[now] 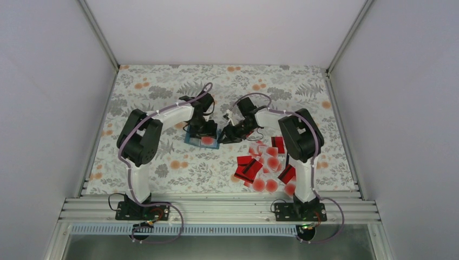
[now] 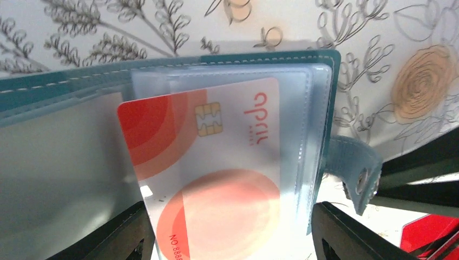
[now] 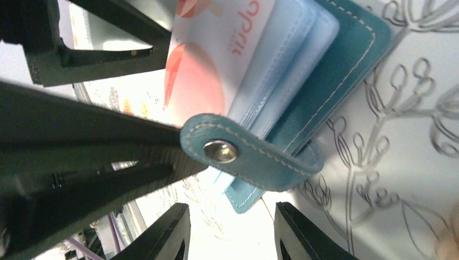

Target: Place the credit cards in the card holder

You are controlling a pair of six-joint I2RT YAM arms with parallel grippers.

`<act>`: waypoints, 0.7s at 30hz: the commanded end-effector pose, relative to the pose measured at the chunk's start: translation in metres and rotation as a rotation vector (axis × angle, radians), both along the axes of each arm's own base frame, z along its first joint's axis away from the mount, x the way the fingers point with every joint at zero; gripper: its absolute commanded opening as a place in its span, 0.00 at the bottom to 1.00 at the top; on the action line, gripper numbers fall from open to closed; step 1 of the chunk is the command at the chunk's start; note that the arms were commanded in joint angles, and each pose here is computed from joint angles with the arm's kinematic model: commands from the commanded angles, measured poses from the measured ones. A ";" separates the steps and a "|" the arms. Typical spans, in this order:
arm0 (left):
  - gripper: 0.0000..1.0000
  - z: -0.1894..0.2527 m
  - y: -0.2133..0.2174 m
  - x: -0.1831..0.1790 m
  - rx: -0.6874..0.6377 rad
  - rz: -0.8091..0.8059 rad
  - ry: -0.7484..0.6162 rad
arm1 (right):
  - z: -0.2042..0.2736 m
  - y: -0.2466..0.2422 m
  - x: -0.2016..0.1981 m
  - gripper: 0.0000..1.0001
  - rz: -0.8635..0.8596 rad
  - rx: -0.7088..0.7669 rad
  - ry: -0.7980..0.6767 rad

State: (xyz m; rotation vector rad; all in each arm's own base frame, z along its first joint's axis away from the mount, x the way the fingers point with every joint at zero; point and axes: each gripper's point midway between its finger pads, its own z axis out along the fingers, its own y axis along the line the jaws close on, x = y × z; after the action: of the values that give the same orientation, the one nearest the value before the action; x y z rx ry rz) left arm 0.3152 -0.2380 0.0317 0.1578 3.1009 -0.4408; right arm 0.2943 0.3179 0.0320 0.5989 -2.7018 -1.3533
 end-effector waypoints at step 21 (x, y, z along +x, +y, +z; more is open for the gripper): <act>0.59 -0.003 0.000 0.025 -0.047 -0.039 -0.095 | 0.019 -0.009 0.027 0.25 -0.163 -0.040 -0.112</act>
State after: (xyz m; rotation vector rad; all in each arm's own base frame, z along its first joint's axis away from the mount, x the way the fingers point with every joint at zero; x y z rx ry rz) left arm 0.3408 -0.2388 0.0349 0.2082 2.9936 -0.4878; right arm 0.3067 0.3069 0.0553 0.5142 -2.8625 -1.3276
